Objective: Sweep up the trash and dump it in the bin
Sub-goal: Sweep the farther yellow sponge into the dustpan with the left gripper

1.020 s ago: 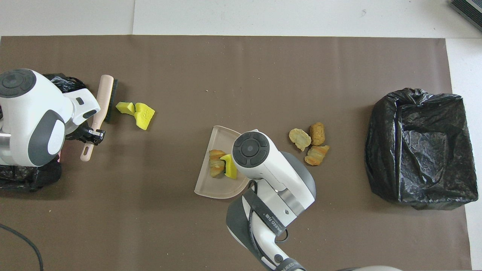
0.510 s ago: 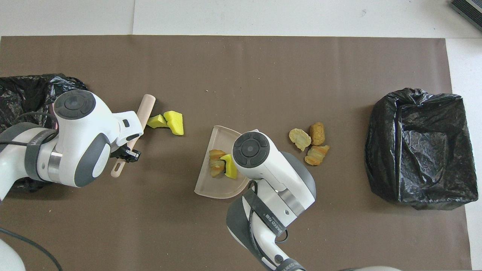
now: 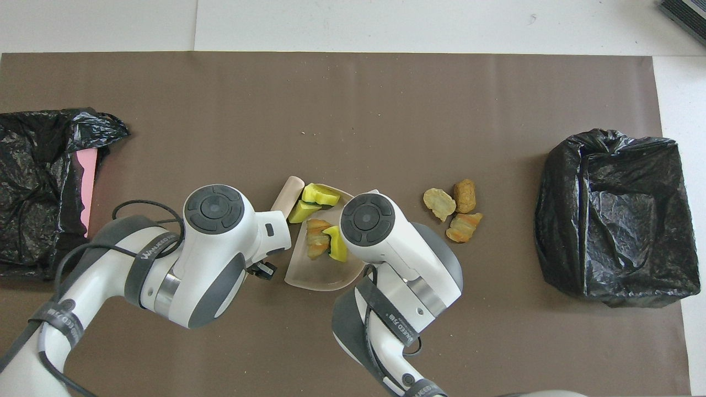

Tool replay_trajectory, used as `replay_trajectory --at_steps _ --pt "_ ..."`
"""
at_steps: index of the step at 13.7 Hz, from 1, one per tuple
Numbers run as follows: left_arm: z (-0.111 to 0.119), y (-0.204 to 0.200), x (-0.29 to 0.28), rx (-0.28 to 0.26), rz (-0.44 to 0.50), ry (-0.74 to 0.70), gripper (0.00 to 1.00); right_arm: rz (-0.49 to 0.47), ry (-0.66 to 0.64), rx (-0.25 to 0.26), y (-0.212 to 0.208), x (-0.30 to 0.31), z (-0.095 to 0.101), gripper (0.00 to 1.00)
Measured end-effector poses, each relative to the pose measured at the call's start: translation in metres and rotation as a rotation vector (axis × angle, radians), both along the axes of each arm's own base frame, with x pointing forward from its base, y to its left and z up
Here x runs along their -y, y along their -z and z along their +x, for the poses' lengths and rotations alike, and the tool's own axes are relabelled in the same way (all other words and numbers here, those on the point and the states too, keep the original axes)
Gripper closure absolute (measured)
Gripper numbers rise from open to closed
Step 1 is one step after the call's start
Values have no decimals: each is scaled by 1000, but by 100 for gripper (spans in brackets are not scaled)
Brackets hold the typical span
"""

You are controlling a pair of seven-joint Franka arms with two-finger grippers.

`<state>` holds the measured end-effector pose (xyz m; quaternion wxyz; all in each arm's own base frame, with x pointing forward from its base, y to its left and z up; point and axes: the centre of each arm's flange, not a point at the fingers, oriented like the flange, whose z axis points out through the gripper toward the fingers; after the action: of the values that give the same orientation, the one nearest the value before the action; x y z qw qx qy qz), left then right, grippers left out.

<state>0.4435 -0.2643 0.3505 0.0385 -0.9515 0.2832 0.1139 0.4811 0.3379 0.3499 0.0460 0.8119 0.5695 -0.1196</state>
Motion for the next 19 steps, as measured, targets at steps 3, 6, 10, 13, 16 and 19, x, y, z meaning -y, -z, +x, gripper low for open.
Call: replay_trajectory --at_steps 3,6,10,13,16,19 --pt "-32 -6 35 5 -1 24 74 0 0 0 0 0 0 68" --pt "-46 -16 50 -6 -14 -24 74 0 0 0 0 0 0 68" --pt "-29 -22 22 -17 18 -214 74 0 1 0 0 0 0 68" --pt "-14 -20 -9 -29 72 -416 74 0 1 0 0 0 0 68" --pt "-18 -20 -12 -42 113 -498 74 1 1 2 -1 0 0 68" --pt "-21 -22 -8 -33 123 -539 74 14 34 28 -30 18 7 68"
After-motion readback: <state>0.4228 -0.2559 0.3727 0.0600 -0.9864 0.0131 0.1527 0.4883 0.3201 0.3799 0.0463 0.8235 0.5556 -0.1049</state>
